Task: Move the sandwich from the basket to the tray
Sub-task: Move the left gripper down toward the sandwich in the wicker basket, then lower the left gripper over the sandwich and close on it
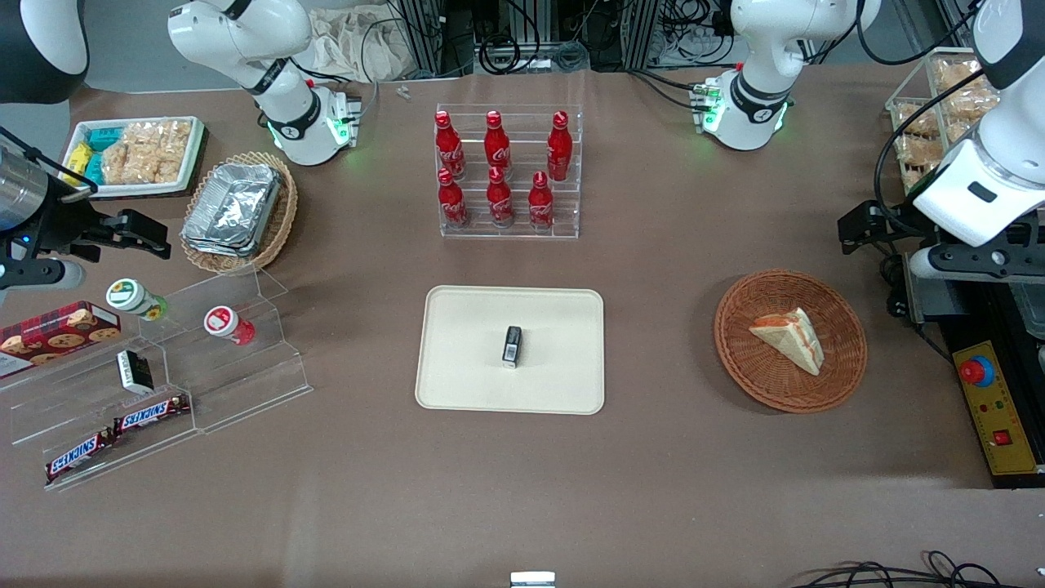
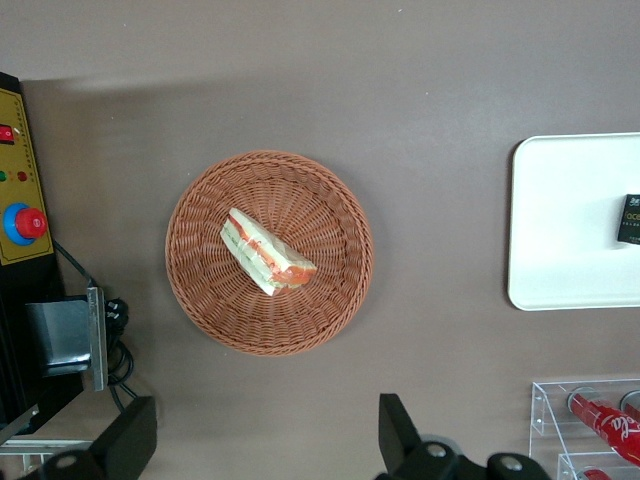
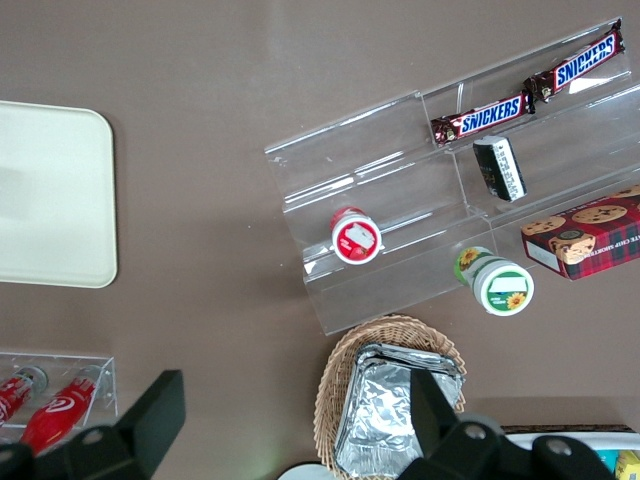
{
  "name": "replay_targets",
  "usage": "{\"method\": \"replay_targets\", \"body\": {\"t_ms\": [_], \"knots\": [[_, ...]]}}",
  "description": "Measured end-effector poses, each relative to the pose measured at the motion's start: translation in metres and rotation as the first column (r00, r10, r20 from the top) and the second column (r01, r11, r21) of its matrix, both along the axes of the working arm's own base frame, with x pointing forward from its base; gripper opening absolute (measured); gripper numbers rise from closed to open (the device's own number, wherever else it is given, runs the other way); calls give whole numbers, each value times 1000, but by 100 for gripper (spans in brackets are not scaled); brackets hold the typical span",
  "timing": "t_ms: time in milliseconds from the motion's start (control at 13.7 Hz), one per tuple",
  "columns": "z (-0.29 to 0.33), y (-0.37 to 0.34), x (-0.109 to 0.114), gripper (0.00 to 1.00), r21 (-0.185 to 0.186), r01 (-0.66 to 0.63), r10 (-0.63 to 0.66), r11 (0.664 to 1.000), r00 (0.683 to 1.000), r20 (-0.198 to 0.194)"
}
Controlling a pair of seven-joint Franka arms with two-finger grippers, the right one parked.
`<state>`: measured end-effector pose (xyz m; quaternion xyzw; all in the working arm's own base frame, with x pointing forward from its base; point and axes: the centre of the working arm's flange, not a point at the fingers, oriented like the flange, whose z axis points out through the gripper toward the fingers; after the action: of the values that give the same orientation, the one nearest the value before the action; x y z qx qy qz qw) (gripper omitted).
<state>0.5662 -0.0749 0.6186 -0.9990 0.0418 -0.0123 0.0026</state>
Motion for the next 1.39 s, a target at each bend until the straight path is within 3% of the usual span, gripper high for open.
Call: {"method": "replay_targets", "body": {"t_ms": [438, 656, 1021, 1385], "knots": [[0, -1, -1, 100, 0, -10, 10, 1000, 1000, -1], [0, 0, 0, 100, -3, -122, 122, 993, 993, -2], [-30, 6, 9, 100, 17, -377, 377, 926, 925, -50], [-139, 33, 17, 100, 35, -561, 562, 827, 824, -64]]}}
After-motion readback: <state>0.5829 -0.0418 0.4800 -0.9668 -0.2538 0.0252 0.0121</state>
